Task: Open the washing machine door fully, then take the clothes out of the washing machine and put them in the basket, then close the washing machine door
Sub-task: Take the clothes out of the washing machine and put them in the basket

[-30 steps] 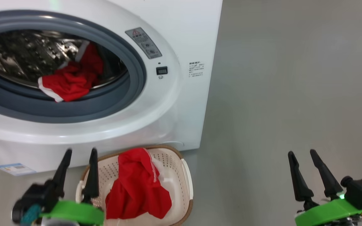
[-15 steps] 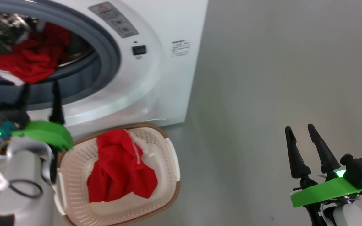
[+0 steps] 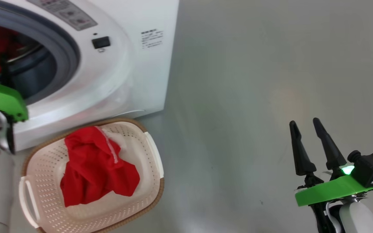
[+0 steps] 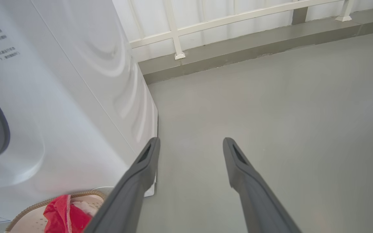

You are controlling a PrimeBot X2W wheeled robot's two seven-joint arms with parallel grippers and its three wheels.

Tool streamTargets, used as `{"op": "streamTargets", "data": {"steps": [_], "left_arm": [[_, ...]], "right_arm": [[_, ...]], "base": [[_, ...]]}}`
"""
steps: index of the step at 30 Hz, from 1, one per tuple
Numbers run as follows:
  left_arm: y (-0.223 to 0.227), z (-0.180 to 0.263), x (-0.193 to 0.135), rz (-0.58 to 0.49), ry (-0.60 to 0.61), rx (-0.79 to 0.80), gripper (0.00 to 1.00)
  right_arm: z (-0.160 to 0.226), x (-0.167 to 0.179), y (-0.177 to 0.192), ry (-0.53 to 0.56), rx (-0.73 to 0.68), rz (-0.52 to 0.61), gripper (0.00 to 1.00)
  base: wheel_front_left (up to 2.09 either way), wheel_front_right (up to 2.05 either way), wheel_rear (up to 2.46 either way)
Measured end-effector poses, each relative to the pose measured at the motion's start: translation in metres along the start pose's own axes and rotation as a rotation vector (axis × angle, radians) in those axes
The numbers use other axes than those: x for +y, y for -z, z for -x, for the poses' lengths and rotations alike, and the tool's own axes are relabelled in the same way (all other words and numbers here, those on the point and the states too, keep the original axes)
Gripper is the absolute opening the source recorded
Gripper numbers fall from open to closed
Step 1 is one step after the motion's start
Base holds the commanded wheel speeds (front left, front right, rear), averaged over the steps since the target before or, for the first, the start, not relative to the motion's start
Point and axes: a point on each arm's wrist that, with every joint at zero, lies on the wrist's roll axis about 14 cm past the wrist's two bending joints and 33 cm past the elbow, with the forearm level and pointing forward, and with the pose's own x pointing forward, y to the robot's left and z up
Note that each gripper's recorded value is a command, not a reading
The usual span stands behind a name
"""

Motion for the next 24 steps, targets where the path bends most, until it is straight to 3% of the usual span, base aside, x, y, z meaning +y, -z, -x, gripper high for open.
{"op": "streamTargets", "data": {"steps": [15, 16, 17, 18, 20, 24], "left_arm": [[0.031, -0.024, 0.012, -0.060, -0.039, 0.121, 1.00], [0.032, -0.024, 0.012, -0.061, -0.038, 0.123, 0.93], [0.031, -0.025, 0.012, -0.061, -0.037, 0.123, 0.51], [0.030, -0.025, 0.011, -0.063, -0.036, 0.121, 0.39], [0.030, -0.025, 0.012, -0.069, -0.035, 0.123, 0.00], [0.031, -0.024, 0.015, -0.081, -0.038, 0.130, 0.00]], "right_arm": [[-0.003, -0.010, 0.006, 0.028, 0.020, 0.015, 1.00], [-0.003, -0.010, 0.006, 0.028, 0.021, 0.015, 1.00], [-0.003, -0.009, 0.007, 0.027, 0.021, 0.015, 1.00], [-0.003, -0.009, 0.007, 0.026, 0.021, 0.014, 1.00], [-0.003, -0.008, 0.006, 0.024, 0.020, 0.014, 1.00], [-0.004, -0.007, 0.006, 0.021, 0.020, 0.013, 1.00]], "base": [[0.00, 0.00, 0.00], [0.00, 0.00, 0.00], [0.00, 0.00, 0.00], [0.00, 0.00, 0.00], [0.00, 0.00, 0.00], [0.00, 0.00, 0.00]]}}
